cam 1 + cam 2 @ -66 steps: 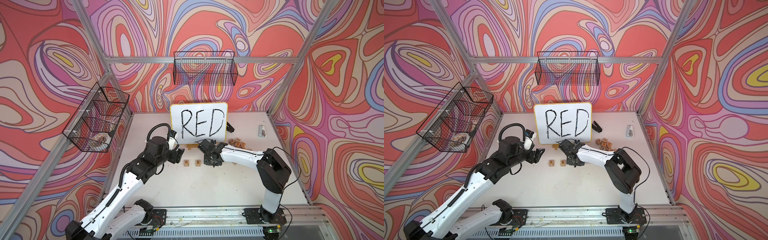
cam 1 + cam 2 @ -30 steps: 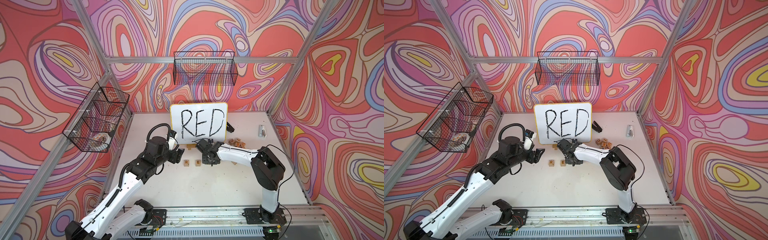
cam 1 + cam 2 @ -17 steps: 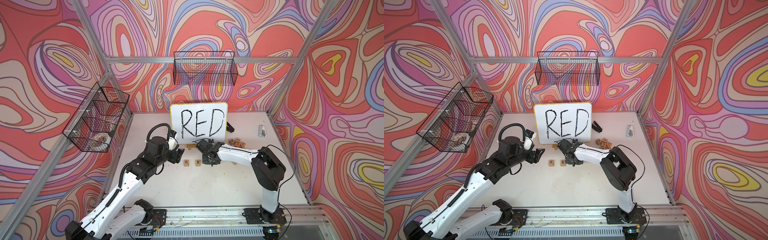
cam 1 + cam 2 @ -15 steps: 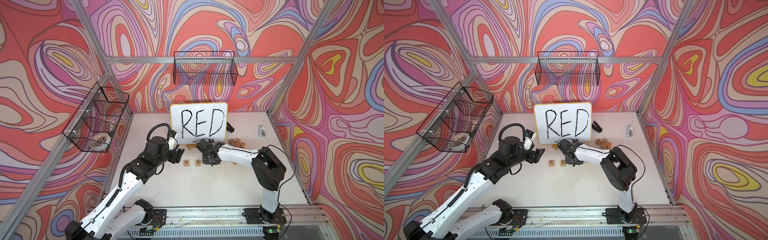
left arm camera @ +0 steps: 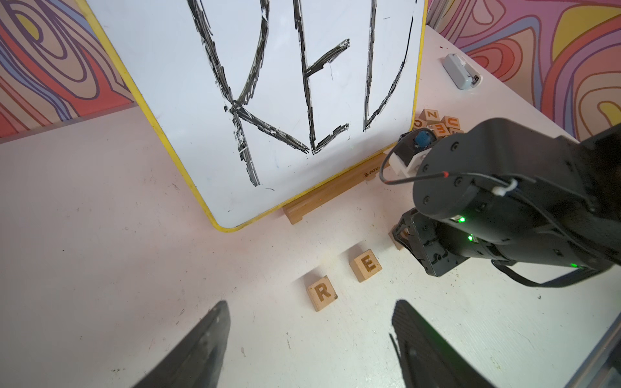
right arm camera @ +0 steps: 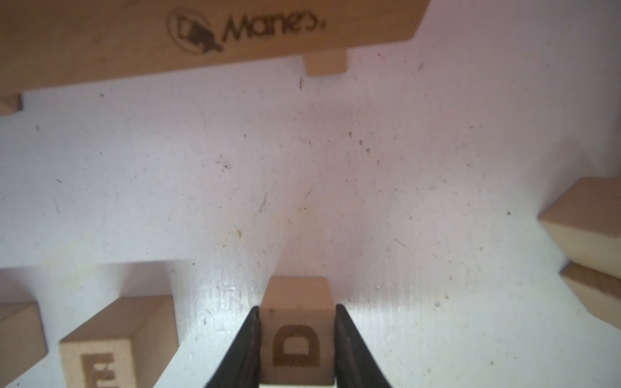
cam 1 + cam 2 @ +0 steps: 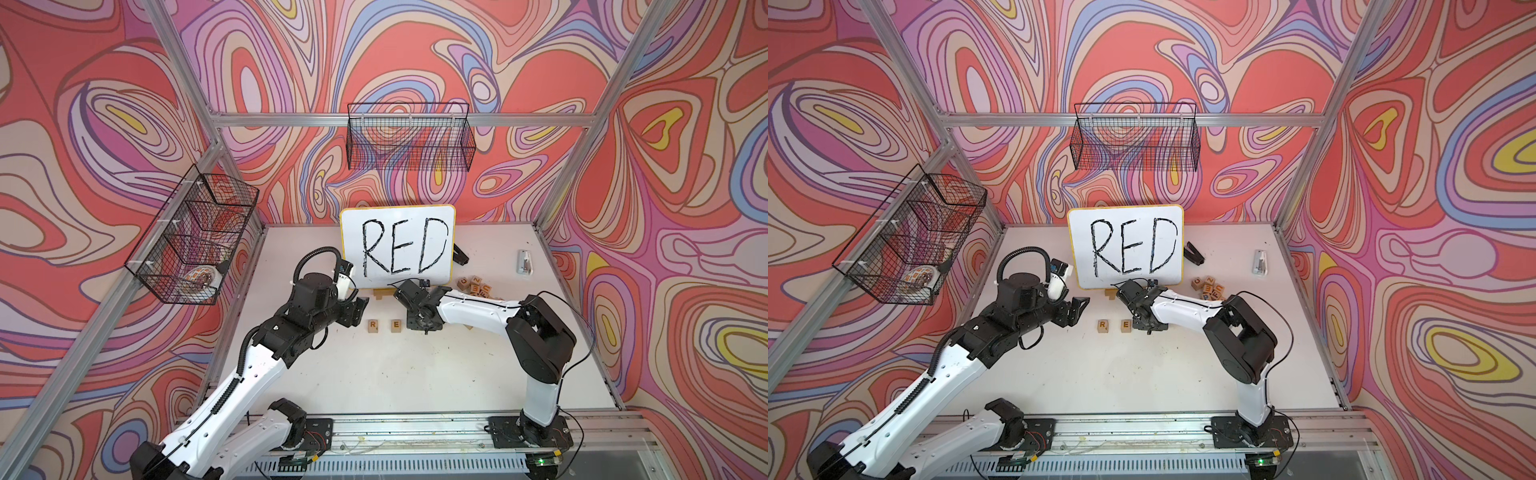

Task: Assemble the uppercase word "red" with letter blocks
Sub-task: Place the letter block at the center of the board.

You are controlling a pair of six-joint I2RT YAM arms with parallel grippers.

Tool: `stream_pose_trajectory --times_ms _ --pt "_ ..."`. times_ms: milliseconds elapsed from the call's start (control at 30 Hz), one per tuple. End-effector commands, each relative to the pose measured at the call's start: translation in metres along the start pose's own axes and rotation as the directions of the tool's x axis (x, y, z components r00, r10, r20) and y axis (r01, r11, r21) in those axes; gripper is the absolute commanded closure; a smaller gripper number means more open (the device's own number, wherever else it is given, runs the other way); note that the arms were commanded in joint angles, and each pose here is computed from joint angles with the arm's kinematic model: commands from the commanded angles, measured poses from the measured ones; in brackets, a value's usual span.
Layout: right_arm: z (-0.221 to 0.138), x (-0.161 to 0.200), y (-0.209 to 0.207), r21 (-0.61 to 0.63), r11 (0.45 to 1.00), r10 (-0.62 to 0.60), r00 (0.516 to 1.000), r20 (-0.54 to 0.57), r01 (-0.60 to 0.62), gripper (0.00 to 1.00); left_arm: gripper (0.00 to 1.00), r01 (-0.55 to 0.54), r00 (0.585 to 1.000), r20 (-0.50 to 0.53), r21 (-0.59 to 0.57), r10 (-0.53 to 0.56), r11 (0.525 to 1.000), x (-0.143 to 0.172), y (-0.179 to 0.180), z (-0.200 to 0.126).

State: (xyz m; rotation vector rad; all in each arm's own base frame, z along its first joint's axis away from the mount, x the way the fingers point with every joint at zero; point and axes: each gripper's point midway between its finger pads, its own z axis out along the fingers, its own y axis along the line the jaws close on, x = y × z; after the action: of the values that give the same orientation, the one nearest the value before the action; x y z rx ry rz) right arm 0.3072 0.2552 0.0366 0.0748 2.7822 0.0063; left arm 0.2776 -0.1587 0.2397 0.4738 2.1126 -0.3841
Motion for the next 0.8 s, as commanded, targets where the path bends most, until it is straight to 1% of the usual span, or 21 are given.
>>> stream_pose_trajectory --times_ms 0,167,367,500,633,767 --pt "0.003 0.011 -0.014 0.038 0.999 0.000 1.000 -0.031 0.001 0.78 0.21 -0.015 1.000 0.002 0.003 0.015 1.000 0.000 -0.002 -0.004" --pt "0.004 0.011 -0.012 0.034 0.999 0.000 0.999 -0.034 0.001 0.77 0.21 -0.014 1.000 0.000 0.002 0.014 1.000 0.000 -0.001 -0.003" --pt "0.007 0.013 -0.009 0.029 1.000 -0.007 0.999 -0.045 0.009 0.74 0.21 -0.014 1.000 -0.001 0.002 0.014 1.000 0.001 -0.001 -0.003" --pt "0.004 0.010 -0.007 0.022 1.000 -0.017 0.999 -0.042 0.018 0.66 0.21 -0.016 1.000 0.001 0.003 0.016 1.000 0.000 -0.002 -0.003" --pt "0.000 0.008 -0.005 0.011 1.000 -0.025 0.999 -0.036 0.025 0.63 0.21 -0.015 1.000 0.001 0.001 0.015 1.000 0.000 -0.001 -0.003" --pt "-0.004 0.005 -0.004 0.001 0.999 -0.034 0.999 -0.029 0.034 0.56 0.21 -0.017 1.000 0.001 0.002 0.017 1.000 0.000 -0.002 -0.003"
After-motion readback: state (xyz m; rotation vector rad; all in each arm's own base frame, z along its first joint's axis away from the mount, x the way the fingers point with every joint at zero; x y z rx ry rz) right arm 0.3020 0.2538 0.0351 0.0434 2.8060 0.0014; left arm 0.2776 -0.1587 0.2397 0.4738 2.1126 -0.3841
